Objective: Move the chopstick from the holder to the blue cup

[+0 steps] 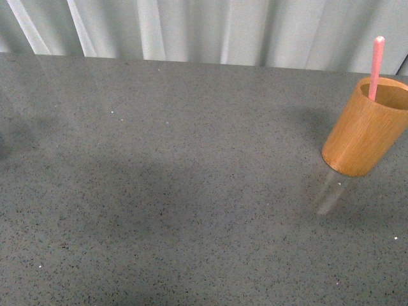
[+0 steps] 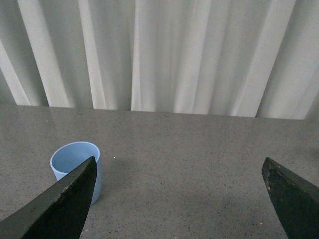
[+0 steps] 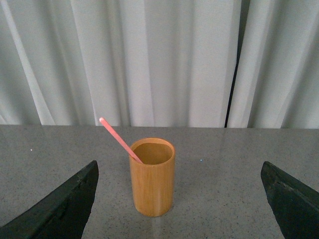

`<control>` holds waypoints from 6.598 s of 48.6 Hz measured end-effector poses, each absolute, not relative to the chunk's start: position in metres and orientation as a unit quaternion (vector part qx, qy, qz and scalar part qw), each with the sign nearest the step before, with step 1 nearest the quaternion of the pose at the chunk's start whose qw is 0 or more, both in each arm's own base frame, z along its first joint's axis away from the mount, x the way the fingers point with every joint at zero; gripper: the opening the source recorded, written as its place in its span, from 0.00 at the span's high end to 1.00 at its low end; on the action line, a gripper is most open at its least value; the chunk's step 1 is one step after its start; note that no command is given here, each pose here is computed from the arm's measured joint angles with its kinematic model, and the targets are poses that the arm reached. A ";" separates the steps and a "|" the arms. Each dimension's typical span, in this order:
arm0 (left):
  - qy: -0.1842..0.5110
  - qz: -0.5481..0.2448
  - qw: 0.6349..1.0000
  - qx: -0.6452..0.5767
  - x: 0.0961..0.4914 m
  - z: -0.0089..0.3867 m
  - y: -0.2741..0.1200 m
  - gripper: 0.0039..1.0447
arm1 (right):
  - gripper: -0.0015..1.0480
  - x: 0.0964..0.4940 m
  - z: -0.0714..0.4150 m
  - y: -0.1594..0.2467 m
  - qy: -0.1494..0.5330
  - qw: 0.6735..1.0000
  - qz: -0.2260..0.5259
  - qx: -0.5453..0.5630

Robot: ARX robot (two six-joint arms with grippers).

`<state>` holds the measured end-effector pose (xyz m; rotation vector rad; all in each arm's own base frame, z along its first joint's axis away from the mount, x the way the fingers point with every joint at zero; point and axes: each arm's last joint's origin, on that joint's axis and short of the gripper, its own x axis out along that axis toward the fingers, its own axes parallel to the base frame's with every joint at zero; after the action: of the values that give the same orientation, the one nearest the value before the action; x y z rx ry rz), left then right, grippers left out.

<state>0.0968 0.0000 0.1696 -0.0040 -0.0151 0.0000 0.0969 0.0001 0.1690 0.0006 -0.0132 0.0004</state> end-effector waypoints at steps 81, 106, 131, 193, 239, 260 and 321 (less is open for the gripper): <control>0.093 0.210 0.969 -0.096 0.138 0.192 0.032 0.06 | 0.10 0.097 0.169 0.000 -0.007 1.000 0.000 0.000; 0.338 0.177 0.924 -0.011 0.288 0.215 0.089 0.06 | 0.10 0.097 0.169 0.000 -0.007 1.000 0.000 0.000; 0.416 0.194 0.888 -0.008 0.342 0.181 0.137 0.06 | 0.10 0.097 0.169 0.000 -0.007 1.000 0.000 0.000; 0.456 0.213 0.864 -0.010 0.365 0.129 0.142 0.06 | 0.10 0.097 0.169 0.000 -0.007 1.000 0.000 0.000; 0.473 0.168 0.864 -0.035 0.366 0.134 0.109 0.97 | 0.10 0.097 0.169 0.000 -0.007 1.000 0.000 0.000; 0.434 0.044 0.899 0.023 0.351 0.215 0.011 0.97 | 0.10 0.097 0.169 0.000 -0.007 1.000 0.000 0.000; 0.502 -0.097 0.855 0.085 0.339 0.139 -0.177 0.97 | 0.10 0.097 0.169 0.000 -0.007 1.000 0.000 0.000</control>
<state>0.3394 -0.1768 0.1385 0.1780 1.0545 -0.2038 0.0969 0.0001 0.1690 0.0006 -0.0132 0.0004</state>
